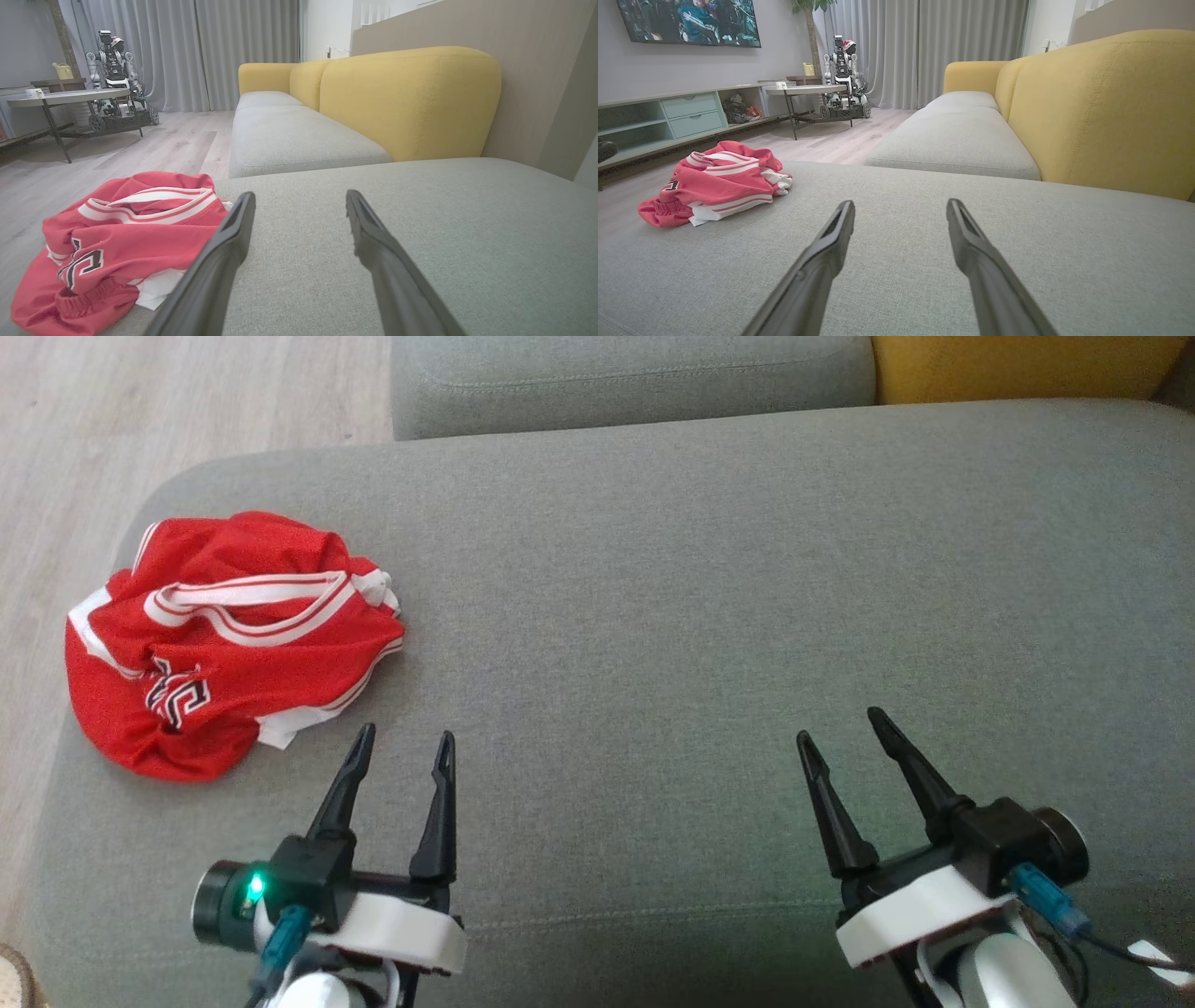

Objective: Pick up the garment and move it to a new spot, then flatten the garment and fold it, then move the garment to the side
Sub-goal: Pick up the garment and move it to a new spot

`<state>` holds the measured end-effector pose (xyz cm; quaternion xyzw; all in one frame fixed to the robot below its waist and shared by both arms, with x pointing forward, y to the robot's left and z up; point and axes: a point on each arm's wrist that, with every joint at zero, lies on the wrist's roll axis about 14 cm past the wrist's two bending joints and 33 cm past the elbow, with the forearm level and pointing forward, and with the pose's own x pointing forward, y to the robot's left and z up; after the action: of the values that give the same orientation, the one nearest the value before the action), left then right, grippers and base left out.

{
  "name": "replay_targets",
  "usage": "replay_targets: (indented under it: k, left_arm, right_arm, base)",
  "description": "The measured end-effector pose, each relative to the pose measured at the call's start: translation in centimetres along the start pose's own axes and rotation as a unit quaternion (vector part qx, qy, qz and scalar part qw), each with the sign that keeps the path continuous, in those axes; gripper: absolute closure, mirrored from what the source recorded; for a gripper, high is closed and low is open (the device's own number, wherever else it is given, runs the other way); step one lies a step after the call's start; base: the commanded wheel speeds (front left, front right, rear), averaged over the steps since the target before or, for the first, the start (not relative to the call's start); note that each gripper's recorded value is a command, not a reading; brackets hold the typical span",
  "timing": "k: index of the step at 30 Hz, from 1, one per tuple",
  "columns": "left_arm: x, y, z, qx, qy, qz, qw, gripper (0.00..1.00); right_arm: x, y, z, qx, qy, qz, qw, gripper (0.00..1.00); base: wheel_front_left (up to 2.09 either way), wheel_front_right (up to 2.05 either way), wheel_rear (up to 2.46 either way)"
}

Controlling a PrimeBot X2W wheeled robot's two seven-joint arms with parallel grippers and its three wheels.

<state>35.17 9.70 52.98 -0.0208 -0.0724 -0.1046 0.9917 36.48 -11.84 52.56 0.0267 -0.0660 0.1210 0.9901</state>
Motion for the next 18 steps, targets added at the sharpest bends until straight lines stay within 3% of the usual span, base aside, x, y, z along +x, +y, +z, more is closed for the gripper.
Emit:
replay_targets:
  k: [18]
  left_arm:
    - [-2.2,3.6,0.8,0.01,-0.008,0.072,0.997,0.0]
  right_arm:
    - [2.0,4.3,-0.4,0.005,0.002,0.07,0.998,0.0]
  base:
    - [0.0,0.0,0.0]
